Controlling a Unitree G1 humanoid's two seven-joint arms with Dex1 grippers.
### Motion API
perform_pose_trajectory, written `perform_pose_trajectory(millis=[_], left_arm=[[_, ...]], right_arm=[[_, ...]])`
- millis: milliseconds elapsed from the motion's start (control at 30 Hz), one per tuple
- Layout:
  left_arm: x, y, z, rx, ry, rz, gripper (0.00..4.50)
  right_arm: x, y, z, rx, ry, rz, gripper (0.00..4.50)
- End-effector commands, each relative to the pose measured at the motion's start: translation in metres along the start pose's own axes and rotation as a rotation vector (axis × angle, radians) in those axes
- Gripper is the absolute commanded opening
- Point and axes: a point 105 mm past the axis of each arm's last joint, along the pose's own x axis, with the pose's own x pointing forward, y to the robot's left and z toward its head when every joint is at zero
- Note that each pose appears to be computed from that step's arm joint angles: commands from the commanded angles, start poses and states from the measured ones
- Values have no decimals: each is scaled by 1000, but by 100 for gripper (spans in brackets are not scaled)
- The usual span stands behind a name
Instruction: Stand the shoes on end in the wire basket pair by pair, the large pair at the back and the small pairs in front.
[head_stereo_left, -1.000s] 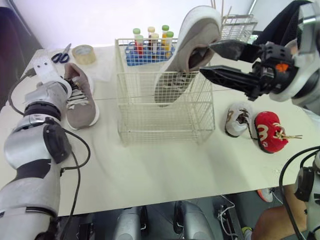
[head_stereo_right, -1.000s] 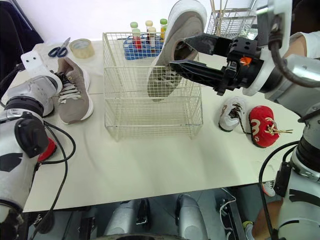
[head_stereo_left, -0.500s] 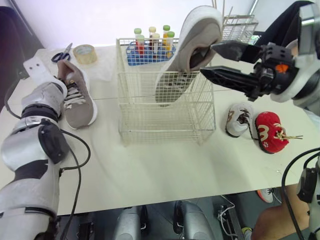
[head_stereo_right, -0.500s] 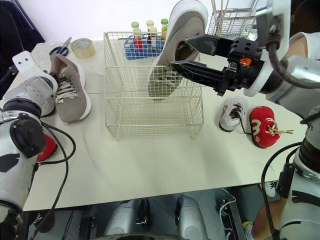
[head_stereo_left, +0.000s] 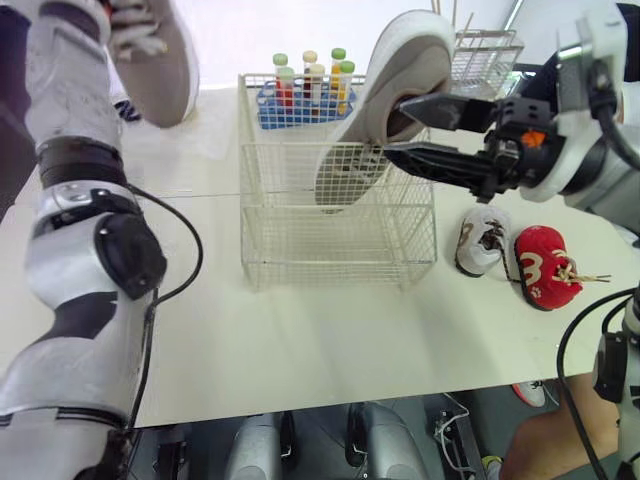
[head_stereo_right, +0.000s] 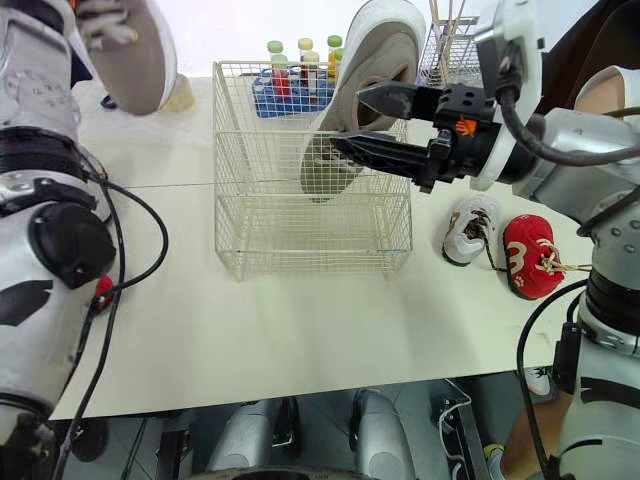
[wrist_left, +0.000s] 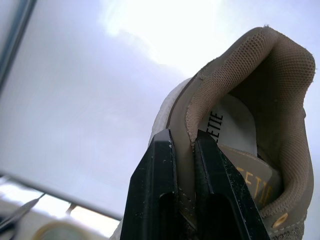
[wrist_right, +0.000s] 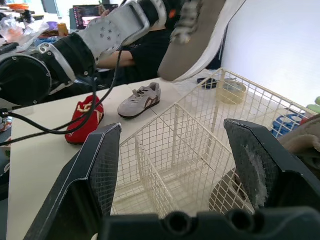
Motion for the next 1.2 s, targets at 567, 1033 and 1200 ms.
perform_pose_trajectory(millis=[567,1033,1200], left_arm=[[-65,-144,14,-69,-356,-437,3],[-83,-170,-35,-41,-384,-496,3],[-91,-171,-52,36,-404,-497,3]], right_arm=[[-15,3,13,-70,13,-54,356],[-23,11,13,-78,30,-114,356],[-24,13,14,-80,35,-129,356]])
